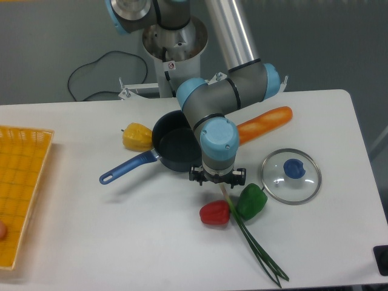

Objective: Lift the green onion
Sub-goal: 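Lower the gripper onto the green onion stalk and close it, then lift the gripped green onion up off the table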

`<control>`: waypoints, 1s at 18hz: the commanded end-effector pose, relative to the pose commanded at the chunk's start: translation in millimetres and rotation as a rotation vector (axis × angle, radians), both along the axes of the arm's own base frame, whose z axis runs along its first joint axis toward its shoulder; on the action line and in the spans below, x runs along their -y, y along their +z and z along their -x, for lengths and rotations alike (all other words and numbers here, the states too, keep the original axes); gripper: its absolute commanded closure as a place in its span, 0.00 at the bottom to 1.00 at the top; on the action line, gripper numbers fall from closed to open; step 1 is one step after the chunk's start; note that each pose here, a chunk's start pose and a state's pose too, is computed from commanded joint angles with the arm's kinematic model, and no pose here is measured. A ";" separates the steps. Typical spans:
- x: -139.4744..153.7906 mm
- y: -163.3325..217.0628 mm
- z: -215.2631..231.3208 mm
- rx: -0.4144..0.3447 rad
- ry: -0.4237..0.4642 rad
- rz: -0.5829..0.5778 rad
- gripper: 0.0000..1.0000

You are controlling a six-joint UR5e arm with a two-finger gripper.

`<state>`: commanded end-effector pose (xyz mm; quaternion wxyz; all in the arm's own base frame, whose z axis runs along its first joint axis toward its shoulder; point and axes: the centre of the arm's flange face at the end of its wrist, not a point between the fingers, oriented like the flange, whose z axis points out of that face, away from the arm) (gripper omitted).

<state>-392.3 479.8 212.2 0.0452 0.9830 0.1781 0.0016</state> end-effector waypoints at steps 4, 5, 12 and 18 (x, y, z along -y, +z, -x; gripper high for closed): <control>2.9 -0.6 1.1 -0.011 -0.007 0.028 0.22; 2.7 -0.1 1.3 -0.011 -0.007 0.028 0.23; 1.4 3.7 2.9 -0.012 -0.004 0.027 0.47; 1.8 3.0 2.3 -0.010 0.001 0.029 0.76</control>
